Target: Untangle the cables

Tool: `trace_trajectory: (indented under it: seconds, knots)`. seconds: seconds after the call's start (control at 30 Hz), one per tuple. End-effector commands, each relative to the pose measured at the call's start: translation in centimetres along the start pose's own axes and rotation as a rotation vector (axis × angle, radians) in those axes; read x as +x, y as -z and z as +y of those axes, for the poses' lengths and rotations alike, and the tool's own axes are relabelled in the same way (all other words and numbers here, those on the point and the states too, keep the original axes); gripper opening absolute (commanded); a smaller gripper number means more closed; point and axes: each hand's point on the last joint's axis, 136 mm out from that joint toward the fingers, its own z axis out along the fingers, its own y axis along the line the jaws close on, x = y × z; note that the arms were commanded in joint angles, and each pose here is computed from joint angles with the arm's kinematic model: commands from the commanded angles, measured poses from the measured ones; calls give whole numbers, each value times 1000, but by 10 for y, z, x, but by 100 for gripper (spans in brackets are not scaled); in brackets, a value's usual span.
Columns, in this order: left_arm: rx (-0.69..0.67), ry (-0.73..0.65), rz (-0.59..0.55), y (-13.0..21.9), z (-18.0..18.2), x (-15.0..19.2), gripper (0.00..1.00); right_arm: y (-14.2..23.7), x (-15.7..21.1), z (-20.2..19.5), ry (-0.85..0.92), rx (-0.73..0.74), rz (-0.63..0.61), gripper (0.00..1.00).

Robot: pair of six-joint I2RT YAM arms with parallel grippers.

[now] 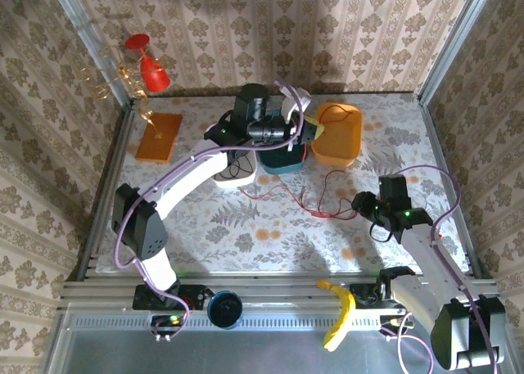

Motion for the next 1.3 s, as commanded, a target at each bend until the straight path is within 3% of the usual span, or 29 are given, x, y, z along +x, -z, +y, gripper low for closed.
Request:
trace_trajectory:
  seconds: [0.0, 0.1, 0.23, 0.37, 0.5, 0.6, 0.77, 0.87, 1.07, 1.27]
  knots:
    - [22, -108, -99, 21, -33, -36, 0, -3, 4, -10, -12, 39, 7, 47]
    - [13, -101, -118, 22, -32, -41, 0, -6, 5, -7, -16, 25, 17, 47]
    - [-44, -78, -104, 9, -6, -42, 0, -8, 3, -3, -18, 8, 24, 46]
    - [-90, -51, -115, -16, 40, -49, 0, -7, 3, -2, -12, 6, 21, 46]
    - [-93, -7, -231, -42, 94, -69, 0, -6, 5, -4, -7, 17, 31, 46]
    - [-84, 29, -307, -69, 137, -65, 0, -2, 4, -4, 8, 18, 29, 46]
    - [-104, 176, -272, -117, 201, -15, 0, 3, 3, -2, 39, 25, 39, 46]
    - [-130, 256, -225, -130, 218, 20, 0, 3, 3, -2, 48, 26, 41, 46]
    - [-174, 310, -140, -126, 209, 65, 0, 1, 2, 0, 45, 17, 48, 46]
    - [-287, 337, 38, -116, 195, 118, 0, 0, 3, 1, 42, 9, 47, 46]
